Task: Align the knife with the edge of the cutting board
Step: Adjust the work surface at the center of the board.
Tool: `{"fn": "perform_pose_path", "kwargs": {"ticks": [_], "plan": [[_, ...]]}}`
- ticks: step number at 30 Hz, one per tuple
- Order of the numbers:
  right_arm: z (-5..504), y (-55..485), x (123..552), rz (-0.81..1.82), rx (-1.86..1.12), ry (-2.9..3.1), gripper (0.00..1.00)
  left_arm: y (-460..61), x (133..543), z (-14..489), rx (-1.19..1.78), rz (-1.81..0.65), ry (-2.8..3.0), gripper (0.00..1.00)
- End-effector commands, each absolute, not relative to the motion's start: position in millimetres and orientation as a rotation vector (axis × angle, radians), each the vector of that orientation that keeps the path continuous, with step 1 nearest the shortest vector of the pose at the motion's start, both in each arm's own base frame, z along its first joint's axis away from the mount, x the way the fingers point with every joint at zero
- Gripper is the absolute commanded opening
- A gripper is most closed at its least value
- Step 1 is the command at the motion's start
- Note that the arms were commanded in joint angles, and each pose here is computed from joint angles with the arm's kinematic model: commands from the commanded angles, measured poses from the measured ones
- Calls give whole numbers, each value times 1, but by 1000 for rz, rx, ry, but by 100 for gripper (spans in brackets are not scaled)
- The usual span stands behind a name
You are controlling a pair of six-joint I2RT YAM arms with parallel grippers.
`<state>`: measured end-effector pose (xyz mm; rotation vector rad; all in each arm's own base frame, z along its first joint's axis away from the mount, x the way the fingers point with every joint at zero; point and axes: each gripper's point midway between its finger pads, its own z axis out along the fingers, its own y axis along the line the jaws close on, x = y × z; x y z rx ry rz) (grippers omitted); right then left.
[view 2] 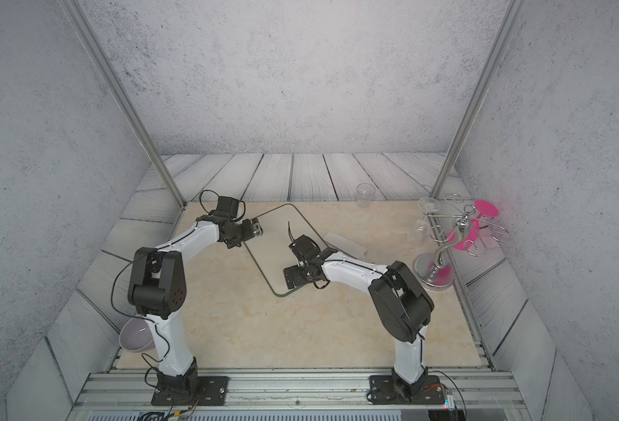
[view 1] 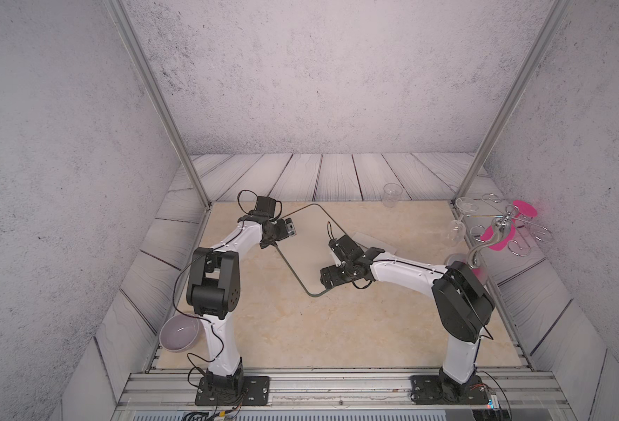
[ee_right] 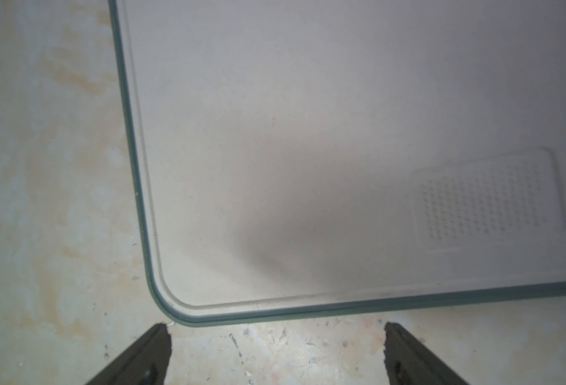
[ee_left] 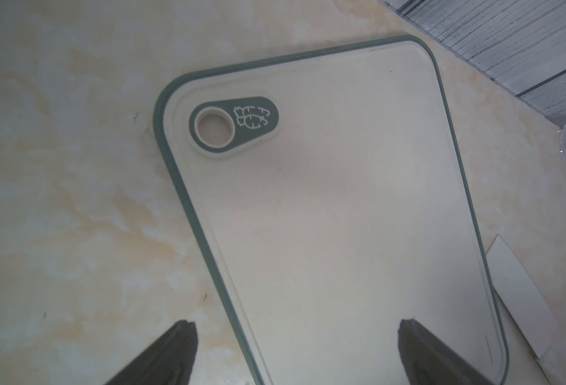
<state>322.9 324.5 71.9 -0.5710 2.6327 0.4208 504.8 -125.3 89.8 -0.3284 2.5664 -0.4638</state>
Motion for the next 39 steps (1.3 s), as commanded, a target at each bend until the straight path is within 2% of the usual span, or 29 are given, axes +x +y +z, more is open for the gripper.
{"fn": "perform_pose_path", "kwargs": {"ticks": [1,8,17,26,39], "plan": [[71,341,318,487,-657,2618,99,-132,530,86,-269,-519,2540,100],[62,356,307,533,-756,2617,99,-131,573,79,-225,-497,2487,100],[52,349,308,452,-778,2651,99,-113,603,38,-272,-454,2561,100],[50,345,317,363,-777,2654,99,-116,582,11,-313,-484,2662,100],[53,337,320,335,-735,2654,99,-111,542,12,-331,-448,2721,100]]}}
